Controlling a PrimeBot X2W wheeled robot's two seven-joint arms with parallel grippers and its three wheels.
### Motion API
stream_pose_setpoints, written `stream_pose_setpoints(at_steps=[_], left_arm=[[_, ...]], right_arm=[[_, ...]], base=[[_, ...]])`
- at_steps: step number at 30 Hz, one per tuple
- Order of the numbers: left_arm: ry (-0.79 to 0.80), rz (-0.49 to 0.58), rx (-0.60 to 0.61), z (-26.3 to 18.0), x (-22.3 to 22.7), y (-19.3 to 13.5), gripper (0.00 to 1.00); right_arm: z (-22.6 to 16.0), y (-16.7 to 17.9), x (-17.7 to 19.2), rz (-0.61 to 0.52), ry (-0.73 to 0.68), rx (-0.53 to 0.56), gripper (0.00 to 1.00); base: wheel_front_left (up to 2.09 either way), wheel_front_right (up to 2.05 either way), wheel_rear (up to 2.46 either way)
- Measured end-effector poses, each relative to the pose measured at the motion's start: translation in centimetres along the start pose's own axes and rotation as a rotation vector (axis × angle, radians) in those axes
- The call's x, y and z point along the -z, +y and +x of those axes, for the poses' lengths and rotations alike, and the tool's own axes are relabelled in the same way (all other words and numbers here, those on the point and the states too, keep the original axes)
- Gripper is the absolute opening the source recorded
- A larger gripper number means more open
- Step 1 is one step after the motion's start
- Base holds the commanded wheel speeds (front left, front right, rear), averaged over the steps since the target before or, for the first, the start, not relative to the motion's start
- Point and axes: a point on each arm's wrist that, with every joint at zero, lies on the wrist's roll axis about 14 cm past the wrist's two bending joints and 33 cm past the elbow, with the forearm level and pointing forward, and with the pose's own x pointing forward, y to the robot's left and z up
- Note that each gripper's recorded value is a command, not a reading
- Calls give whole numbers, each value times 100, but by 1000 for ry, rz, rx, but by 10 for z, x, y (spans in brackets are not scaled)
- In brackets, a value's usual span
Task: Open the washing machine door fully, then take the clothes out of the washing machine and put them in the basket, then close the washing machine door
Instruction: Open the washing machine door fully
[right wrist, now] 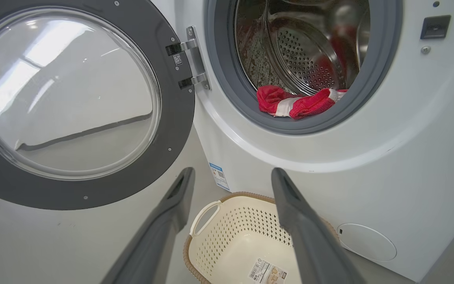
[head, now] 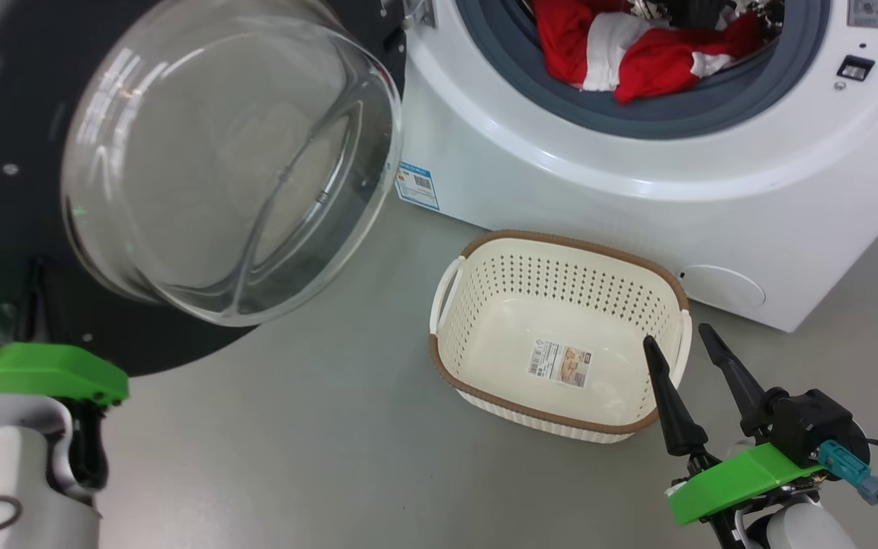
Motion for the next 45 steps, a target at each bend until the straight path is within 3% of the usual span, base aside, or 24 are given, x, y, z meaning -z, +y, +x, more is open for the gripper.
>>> stream_pose_setpoints(at_steps=[19,26,27,28,29,35,39,45], left_arm=[[-12,3,-68,25,-1,8,0],[-82,-26,-31,21,-19,-4,0],[-97,-22,-24,19,-23,-5,25],[-97,-22,-24,19,-23,-5,80],[-111,-17,-17,17,-27,-6,100],[-206,28,68,2,-52,-26,100],[-294,40,184,-10,-75,-58,100],[-334,-48,369,-32,-81,-114,100]], right_arm=[[-3,-24,6,-15,11,54,100],[-3,-19,-1,-18,-3,46,100],[-3,-18,-2,-20,-7,45,100],[-3,-18,-2,-20,-7,45,100],[-4,-17,-4,-22,-10,43,100],[-5,-12,-14,-10,-35,38,100],[-8,-12,-22,-4,-54,45,100],[-17,-20,-38,-14,-96,77,100]], base=[[0,0,0],[0,0,0],[0,0,0],[0,0,0],[0,0,0],[0,0,0],[0,0,0],[0,0,0]])
